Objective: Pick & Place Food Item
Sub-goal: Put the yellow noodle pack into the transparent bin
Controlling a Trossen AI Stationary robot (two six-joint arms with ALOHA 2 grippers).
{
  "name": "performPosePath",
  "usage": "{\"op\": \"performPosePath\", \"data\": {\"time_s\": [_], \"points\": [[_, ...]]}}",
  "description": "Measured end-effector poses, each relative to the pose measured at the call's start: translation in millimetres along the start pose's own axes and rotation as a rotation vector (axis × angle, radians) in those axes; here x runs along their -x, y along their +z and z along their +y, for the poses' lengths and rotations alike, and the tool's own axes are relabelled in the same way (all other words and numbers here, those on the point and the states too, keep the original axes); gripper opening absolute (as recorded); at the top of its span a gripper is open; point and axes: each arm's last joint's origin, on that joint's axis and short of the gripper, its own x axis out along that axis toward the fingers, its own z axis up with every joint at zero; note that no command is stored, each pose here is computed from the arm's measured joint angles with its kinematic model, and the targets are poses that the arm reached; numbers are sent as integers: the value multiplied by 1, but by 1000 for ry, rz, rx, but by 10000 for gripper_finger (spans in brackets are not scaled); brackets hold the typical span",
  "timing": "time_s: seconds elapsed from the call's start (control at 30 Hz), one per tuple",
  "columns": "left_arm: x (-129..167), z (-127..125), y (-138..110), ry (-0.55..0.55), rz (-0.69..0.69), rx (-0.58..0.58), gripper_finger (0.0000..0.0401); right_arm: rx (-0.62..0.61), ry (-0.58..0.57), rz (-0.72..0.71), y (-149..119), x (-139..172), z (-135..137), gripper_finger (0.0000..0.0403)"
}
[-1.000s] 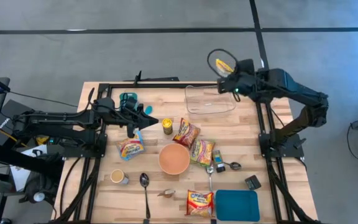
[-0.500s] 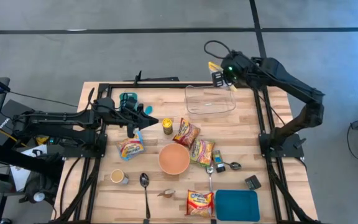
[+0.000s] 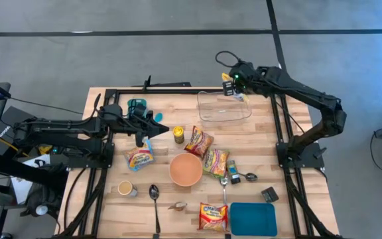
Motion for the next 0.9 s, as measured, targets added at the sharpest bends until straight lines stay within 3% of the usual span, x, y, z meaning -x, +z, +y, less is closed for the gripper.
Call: {"op": "performPosePath", "data": {"time_s": [0.57, 0.9], "points": [[0, 0, 0, 10, -8, 0, 2, -88, -44, 6, -42, -58, 2, 0], [0, 0, 0, 12, -9, 0, 2, -126, -106, 4, -70, -71, 3, 0]]}}
